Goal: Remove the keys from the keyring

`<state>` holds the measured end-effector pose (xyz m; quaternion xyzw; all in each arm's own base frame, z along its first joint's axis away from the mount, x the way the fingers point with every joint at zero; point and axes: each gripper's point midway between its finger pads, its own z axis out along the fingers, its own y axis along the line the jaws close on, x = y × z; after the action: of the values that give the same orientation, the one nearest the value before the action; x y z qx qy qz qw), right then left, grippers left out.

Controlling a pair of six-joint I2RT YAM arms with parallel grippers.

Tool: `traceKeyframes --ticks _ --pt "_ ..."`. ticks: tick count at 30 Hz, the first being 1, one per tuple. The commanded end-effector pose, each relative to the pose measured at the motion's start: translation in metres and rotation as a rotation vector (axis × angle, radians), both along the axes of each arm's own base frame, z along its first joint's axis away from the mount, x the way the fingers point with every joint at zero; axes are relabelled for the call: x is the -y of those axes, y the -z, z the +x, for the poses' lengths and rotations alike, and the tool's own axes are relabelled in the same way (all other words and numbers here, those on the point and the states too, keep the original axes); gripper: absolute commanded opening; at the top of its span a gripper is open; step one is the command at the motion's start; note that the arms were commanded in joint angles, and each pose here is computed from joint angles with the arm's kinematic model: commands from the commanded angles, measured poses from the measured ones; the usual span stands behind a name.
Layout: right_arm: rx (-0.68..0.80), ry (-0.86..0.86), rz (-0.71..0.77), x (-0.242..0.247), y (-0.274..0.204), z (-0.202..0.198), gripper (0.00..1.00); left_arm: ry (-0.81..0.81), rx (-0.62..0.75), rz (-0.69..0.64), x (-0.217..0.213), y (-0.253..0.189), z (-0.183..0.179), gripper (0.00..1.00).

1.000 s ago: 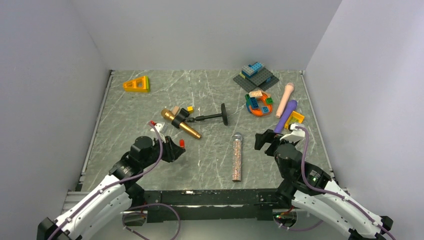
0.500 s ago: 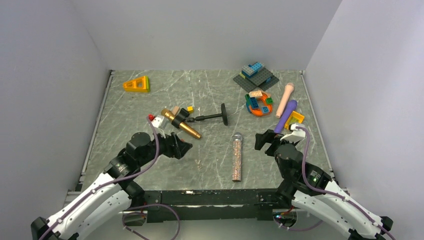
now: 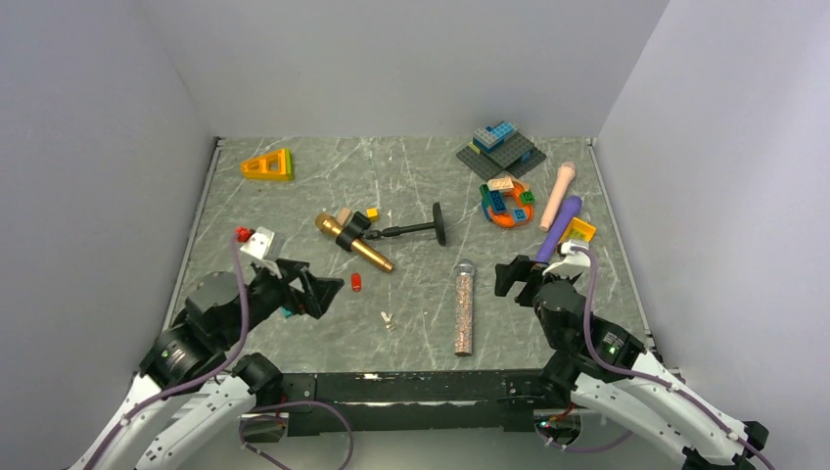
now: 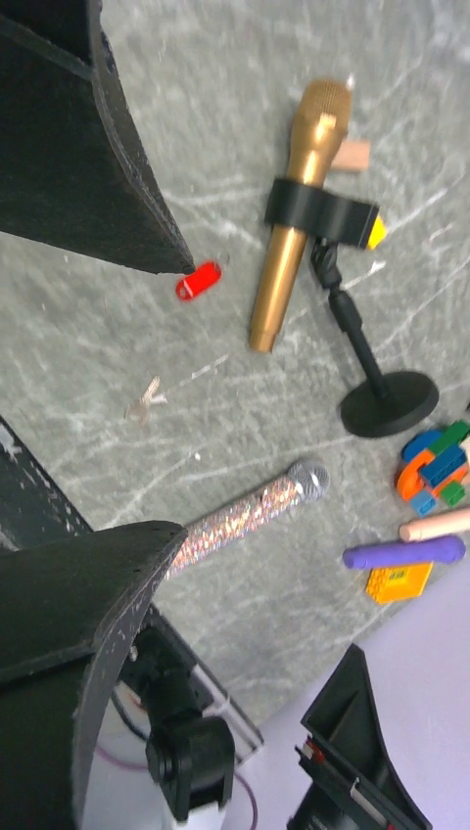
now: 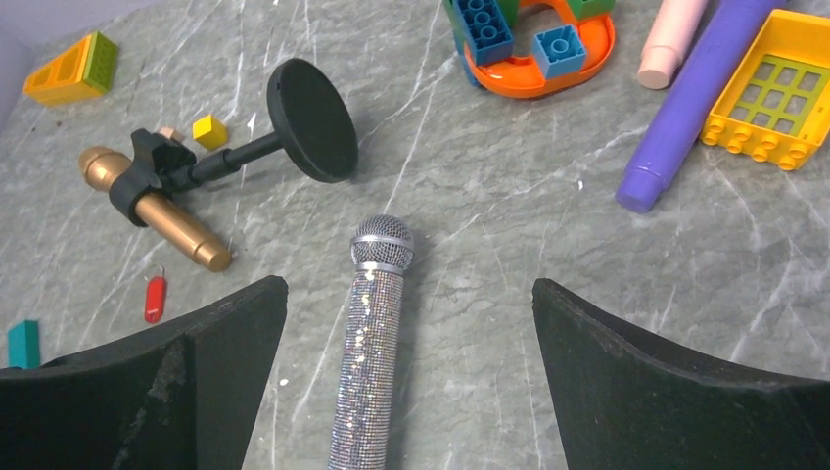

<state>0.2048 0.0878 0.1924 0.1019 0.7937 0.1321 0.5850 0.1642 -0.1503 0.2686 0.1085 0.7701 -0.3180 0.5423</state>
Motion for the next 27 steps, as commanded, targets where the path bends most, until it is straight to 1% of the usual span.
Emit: traceKeyframes --ticks 1,4,7,13,17,21,24,27 --pt "0.017 -0.082 -0.011 -0.017 -0.001 0.003 1.0 -0.079 0.044 0.12 -0.036 0.001 -0.01 0.99" --pt "0.015 -0.114 -0.001 -0.026 -0.002 0.004 1.0 -0.177 0.077 0.145 -0.057 0.007 -0.006 0.99" --pt "-0.003 -0.132 -0.012 -0.034 -0.004 0.006 1.0 -0.228 0.091 0.156 -0.068 0.015 -0.004 0.99" --pt "-0.019 -0.102 -0.011 -0.026 -0.007 0.004 1.0 -0.228 0.08 0.154 -0.069 0.022 -0.006 0.99" --pt "0.036 -0.086 0.036 -0.018 -0.011 0.001 1.0 -0.236 0.079 0.149 -0.07 0.023 -0.006 0.99" --pt "0.127 -0.083 0.103 -0.015 -0.021 0.001 1.0 -0.247 0.078 0.146 -0.072 0.024 -0.006 0.99" --pt "0.155 -0.11 0.099 -0.016 -0.023 -0.001 1.0 -0.255 0.08 0.144 -0.074 0.024 -0.006 0.99" --pt "0.151 -0.11 0.094 -0.013 -0.018 -0.003 1.0 -0.258 0.085 0.137 -0.074 0.023 -0.007 1.0"
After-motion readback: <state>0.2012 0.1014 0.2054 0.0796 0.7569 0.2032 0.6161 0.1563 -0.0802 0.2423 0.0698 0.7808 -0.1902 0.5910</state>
